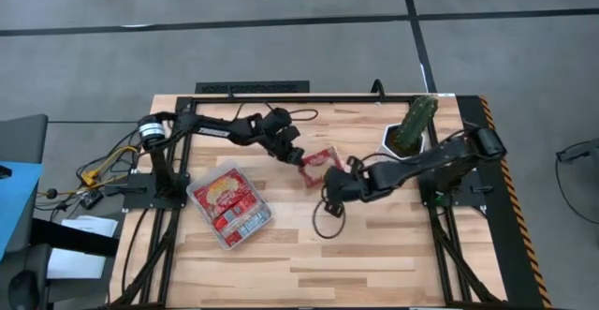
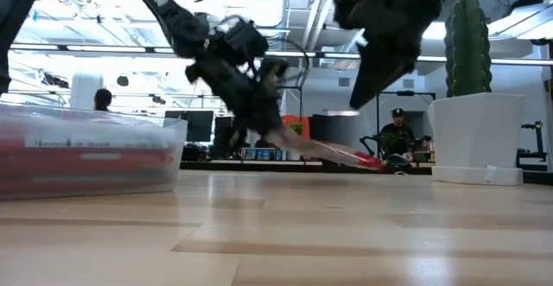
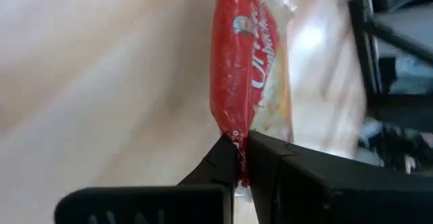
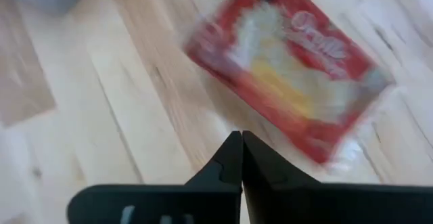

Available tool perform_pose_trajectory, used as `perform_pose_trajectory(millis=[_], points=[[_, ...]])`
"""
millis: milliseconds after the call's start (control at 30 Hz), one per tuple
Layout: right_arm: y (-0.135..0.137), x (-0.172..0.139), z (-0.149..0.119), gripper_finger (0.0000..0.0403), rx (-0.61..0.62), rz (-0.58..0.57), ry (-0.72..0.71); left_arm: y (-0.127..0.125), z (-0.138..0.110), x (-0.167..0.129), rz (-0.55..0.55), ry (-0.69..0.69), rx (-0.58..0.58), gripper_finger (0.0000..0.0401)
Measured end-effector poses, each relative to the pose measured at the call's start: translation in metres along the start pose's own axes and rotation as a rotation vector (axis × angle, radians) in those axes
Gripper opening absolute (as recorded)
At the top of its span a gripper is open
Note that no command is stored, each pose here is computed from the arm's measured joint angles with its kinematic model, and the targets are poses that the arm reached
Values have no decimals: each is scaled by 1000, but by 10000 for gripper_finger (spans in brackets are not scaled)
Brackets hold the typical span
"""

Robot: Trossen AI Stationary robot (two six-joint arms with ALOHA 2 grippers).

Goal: Sort popcorn bags into baskets
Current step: Put the red popcorn bag into the transparent bin

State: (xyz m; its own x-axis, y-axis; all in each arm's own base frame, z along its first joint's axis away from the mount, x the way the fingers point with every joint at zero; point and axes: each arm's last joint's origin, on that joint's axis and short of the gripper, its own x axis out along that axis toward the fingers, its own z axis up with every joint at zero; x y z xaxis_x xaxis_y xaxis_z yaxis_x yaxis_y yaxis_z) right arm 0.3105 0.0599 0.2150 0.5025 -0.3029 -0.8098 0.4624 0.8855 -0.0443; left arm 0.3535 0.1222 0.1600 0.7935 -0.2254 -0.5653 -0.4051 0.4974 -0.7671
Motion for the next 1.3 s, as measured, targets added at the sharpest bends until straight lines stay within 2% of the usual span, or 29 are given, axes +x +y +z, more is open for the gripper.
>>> perform_pose_trajectory(millis=[133, 267, 467, 600, 733, 833, 967, 1133, 1300], points=[[6, -23, -11, 24, 33, -14, -20, -27, 4, -27, -12, 40, 27, 2], [16, -35, -23, 14, 44, -27, -33, -56, -6, -75, 42, 34, 61, 1], [28, -33, -35, 17, 80, -48, -34, -86, -49, -159, 279, -47, 46, 1], [33, -27, -38, 28, 88, -58, -29, -98, -84, -206, 396, -155, -44, 0], [35, -22, -40, 24, 73, -66, -21, -101, -117, -241, 458, -231, -141, 0], [35, -22, -41, 16, 50, -67, -20, -100, -137, -258, 482, -246, -202, 0], [36, -22, -39, 13, 38, -62, -30, -102, -153, -265, 464, -236, -220, 0], [36, -22, -40, 28, 38, -58, -25, -105, -170, -261, 433, -150, -201, 0], [37, -22, -40, 26, 35, -51, -17, -100, -190, -261, 449, -129, -244, 0]])
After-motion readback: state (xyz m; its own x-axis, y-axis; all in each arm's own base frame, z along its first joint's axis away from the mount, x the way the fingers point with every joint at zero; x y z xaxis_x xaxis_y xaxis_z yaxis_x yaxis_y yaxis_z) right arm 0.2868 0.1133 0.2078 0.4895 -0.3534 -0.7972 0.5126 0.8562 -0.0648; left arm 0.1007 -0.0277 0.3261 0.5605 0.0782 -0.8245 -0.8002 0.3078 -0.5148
